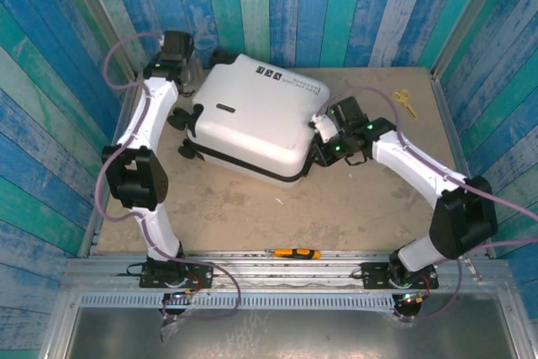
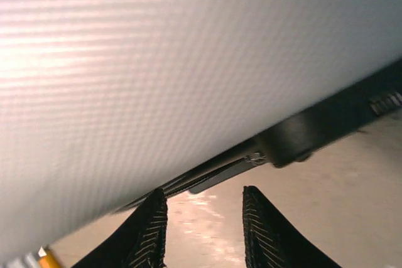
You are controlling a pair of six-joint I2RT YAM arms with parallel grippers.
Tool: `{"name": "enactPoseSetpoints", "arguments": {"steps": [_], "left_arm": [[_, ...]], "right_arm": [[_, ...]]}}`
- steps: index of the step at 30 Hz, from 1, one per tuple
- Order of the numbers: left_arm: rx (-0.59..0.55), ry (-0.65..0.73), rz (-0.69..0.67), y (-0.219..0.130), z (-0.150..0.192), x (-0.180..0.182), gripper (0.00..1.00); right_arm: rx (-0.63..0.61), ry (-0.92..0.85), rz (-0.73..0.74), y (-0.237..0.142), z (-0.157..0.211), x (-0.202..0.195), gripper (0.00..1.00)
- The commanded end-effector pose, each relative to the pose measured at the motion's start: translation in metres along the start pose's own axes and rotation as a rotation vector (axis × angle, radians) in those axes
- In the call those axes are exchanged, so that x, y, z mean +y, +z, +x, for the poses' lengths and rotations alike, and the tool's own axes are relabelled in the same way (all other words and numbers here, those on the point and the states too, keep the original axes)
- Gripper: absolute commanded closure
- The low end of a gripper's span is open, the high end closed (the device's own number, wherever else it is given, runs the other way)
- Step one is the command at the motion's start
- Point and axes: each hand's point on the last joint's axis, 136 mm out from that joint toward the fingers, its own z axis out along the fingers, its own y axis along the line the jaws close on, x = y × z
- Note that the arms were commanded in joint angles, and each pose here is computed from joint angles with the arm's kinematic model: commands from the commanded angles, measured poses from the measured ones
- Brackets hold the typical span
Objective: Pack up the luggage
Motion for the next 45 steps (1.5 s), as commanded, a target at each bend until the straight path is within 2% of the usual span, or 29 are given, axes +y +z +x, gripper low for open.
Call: {"name": "enactPoseSetpoints", "arguments": {"steps": [1,4,7,11,16,19,23,26,32,40,45], "left_arm": [[-0.146,-0.022,0.077,-0.073,-0.035,0.0,0.06],[-0.186,-0.058,0.15,-0.117,-0.019,0.011,0.07],[-0.159,-0.123,0.293,-0.146,0.03,0.006,0.07],[-0.112,-0.184,0.369,-0.177,0.1,0.003,0.07],[-0.05,-0.333,0.398,-0.193,0.158,0.01,0.0],[-0.017,-0.418,0.426,-0.194,0.18,0.011,0.06],[0.07,-0.421,0.429,-0.175,0.206,0.001,0.1],[0.121,-0.407,0.415,-0.161,0.217,-0.007,0.1],[0.106,-0.428,0.39,-0.147,0.215,-0.009,0.11],[0.166,-0.422,0.367,-0.123,0.233,-0.02,0.11],[0.16,-0.424,0.364,-0.115,0.236,-0.022,0.13]], "right_arm": [[-0.12,0.164,0.097,-0.037,-0.013,-0.029,0.58],[-0.248,0.342,0.096,-0.062,-0.015,-0.064,0.55],[-0.347,0.427,0.065,-0.069,-0.015,-0.082,0.52],[-0.411,0.474,-0.143,-0.051,-0.022,-0.074,0.47],[-0.416,0.55,-0.306,-0.016,-0.022,-0.078,0.43],[-0.434,0.61,-0.35,0.003,-0.021,-0.087,0.43],[-0.438,0.668,-0.383,0.025,-0.019,-0.097,0.44],[-0.426,0.677,-0.41,0.039,-0.021,-0.103,0.44],[-0.427,0.689,-0.486,0.059,-0.031,-0.109,0.46],[-0.475,0.654,-0.596,0.07,-0.05,-0.107,0.47],[-0.485,0.632,-0.648,0.078,-0.059,-0.106,0.5]]}}
